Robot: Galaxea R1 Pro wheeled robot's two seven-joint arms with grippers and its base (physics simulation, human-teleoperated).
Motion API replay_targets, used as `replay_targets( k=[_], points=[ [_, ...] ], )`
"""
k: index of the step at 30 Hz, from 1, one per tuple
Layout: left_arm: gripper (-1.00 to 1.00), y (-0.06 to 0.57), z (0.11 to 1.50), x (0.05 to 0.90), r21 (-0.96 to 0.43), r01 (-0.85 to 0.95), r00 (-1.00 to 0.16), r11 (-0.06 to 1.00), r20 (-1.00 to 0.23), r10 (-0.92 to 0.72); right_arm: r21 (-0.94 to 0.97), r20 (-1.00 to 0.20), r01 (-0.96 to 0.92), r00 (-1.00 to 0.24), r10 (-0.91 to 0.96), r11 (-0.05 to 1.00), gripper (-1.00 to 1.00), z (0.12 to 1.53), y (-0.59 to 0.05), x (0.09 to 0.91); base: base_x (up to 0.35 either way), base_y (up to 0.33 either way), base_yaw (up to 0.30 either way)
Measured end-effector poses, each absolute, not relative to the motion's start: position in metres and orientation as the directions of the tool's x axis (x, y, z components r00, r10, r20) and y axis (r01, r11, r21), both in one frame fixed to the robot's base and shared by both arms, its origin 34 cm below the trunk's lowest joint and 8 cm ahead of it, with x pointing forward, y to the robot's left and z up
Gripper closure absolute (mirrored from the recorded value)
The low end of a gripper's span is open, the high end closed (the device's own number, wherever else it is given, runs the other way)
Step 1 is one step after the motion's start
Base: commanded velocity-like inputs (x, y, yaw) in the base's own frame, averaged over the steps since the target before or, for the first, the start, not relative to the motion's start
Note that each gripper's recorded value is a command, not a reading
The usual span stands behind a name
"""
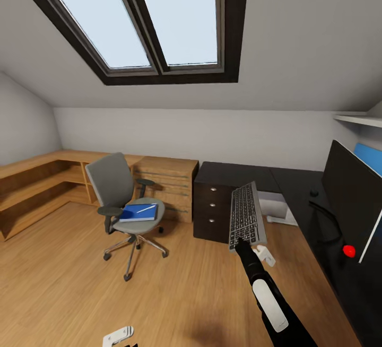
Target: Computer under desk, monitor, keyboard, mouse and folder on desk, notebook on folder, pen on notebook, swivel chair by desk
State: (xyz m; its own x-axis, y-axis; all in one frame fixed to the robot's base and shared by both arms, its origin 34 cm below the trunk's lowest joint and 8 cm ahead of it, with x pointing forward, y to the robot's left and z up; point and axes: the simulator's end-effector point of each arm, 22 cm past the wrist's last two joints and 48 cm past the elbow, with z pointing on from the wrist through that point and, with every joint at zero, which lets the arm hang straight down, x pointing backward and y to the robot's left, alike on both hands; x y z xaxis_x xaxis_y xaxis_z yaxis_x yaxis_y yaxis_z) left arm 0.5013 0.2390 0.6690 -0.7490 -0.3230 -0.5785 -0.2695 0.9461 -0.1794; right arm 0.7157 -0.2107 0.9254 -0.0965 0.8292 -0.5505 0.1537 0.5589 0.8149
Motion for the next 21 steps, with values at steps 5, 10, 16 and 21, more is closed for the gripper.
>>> replay_targets(
  k=[5, 10, 16, 21],
  points=[
    [-1.0, 0.2387, 0.6689, 0.5015, -0.179, -0.269, -0.749, 0.946, -0.579, -0.322, 0.814, -0.551, 0.155, -0.097, 0.829, 0.559, 1.0, 0.9248, -0.2111, 0.7157, 0.002, 0.0, 0.001],
    [-1.0, 0.2384, 0.6689, 0.5014, -0.179, -0.268, -0.75, 0.947, -0.578, -0.322, 0.814, -0.552, 0.154, -0.095, 0.828, 0.56, 1.0, 0.9256, -0.2115, 0.7159, 0.0, 0.0, 0.0],
    [-1.0, 0.2381, 0.6693, 0.5014, -0.178, -0.265, -0.75, 0.948, -0.58, -0.319, 0.814, -0.553, 0.151, -0.093, 0.828, 0.561, 1.0, 0.9266, -0.2115, 0.7156, 0.2, 0.048, -0.159],
    [-1.0, 0.2383, 0.6693, 0.5013, -0.179, -0.266, -0.75, 0.947, -0.58, -0.319, 0.814, -0.553, 0.152, -0.093, 0.828, 0.561, 1.0, 0.9263, -0.2119, 0.7156, 0.312, 0.023, -0.145]
  ],
)
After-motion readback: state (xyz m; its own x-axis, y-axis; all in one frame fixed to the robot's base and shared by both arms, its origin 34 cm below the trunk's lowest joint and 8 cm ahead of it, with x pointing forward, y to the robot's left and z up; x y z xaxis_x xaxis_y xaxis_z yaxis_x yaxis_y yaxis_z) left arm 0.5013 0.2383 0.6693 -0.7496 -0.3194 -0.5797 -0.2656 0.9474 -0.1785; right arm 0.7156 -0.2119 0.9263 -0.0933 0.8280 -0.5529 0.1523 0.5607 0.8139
